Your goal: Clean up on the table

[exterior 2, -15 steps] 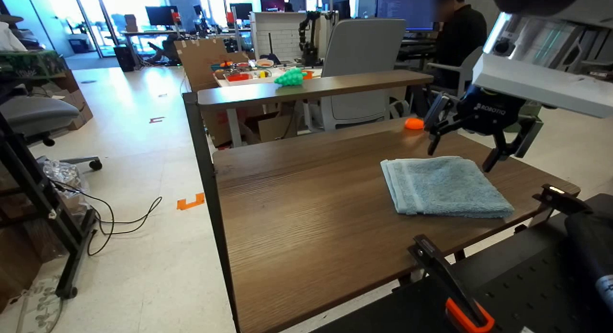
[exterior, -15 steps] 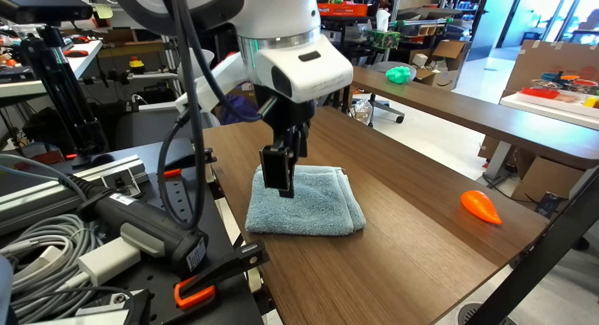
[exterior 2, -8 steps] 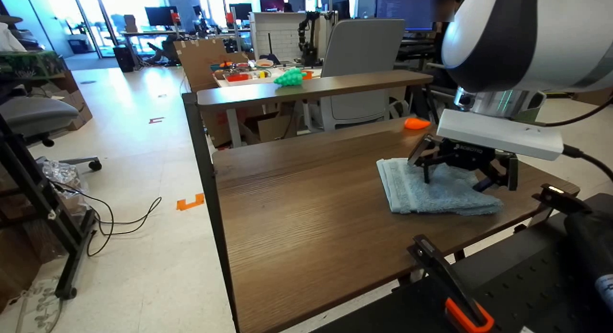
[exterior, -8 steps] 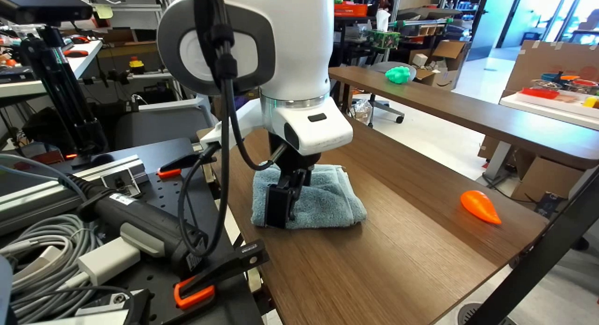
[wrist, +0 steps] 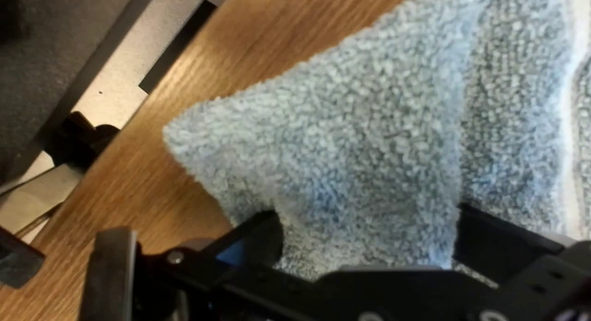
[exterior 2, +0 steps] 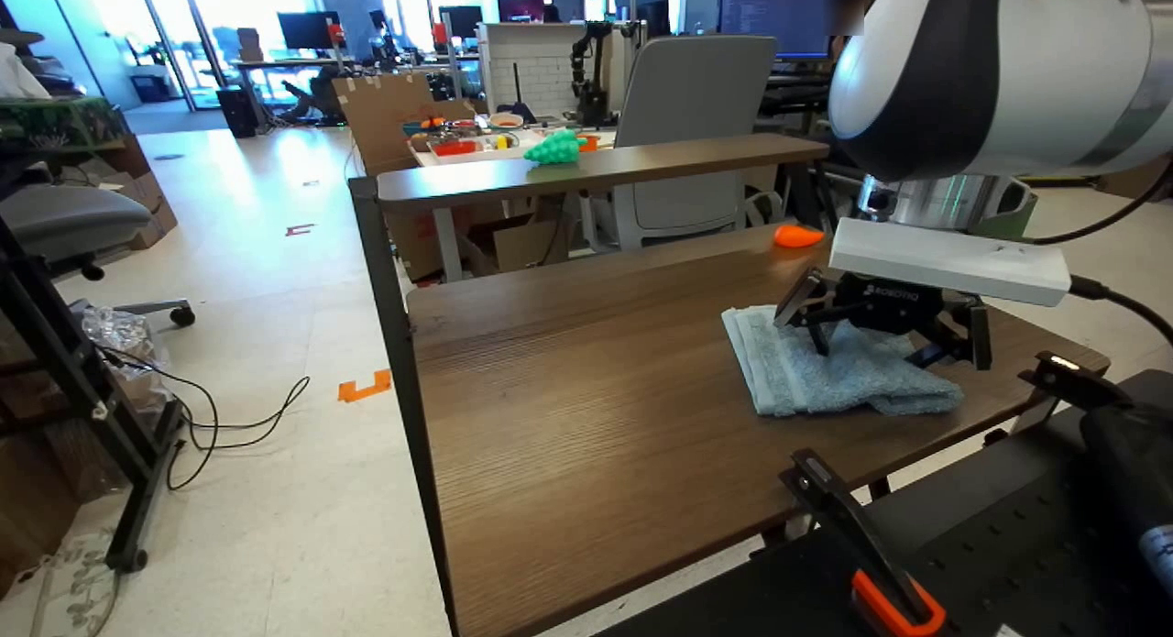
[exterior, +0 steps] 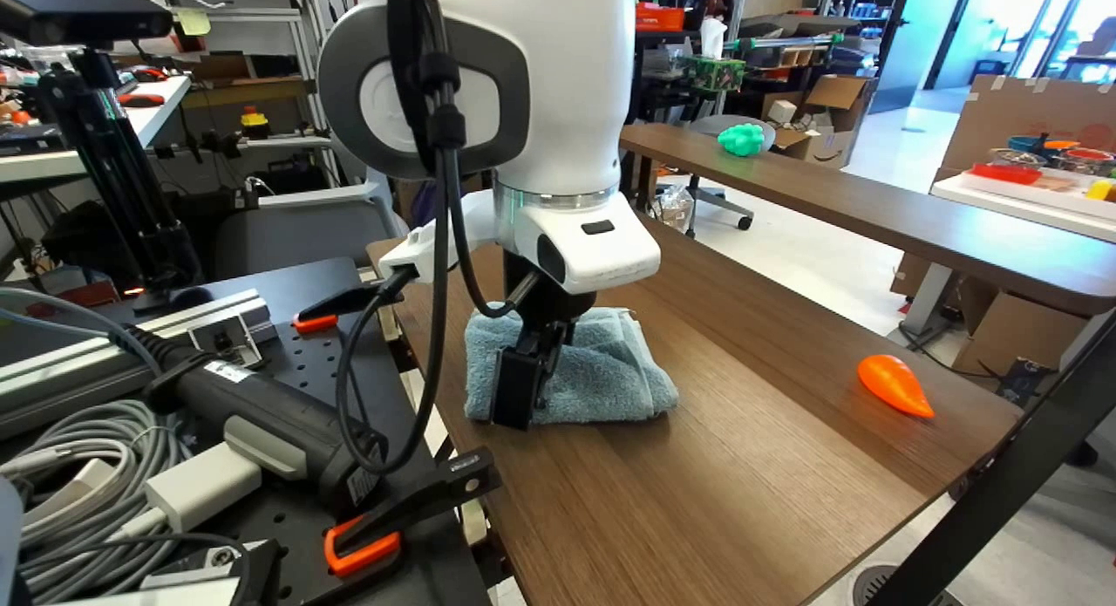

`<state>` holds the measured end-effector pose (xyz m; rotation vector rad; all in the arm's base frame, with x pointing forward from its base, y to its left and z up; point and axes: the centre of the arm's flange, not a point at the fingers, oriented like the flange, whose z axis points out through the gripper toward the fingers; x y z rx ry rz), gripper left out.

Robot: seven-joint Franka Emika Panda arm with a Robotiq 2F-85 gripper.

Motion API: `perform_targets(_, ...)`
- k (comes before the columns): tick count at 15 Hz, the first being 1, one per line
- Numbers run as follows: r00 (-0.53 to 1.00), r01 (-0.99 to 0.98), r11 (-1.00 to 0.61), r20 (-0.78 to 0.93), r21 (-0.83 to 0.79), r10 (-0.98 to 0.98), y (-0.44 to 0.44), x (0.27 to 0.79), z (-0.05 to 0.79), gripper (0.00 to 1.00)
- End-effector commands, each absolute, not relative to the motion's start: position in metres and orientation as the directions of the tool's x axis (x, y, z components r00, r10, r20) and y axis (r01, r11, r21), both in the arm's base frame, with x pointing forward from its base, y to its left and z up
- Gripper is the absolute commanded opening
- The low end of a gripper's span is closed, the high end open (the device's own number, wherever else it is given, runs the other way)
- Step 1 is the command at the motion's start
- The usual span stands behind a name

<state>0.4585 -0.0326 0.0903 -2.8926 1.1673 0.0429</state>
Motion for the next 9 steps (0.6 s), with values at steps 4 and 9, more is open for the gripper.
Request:
perform_targets(4, 0.853, -0.489, -0.867, -0.155, 0.097, -0.499, 0.061, 0.425, 0.077, 1.0)
perform_targets(9, 0.897, -0.438, -0.899, -0.077, -0.015, -0.436, 0.135, 0.429, 0.084, 1.0)
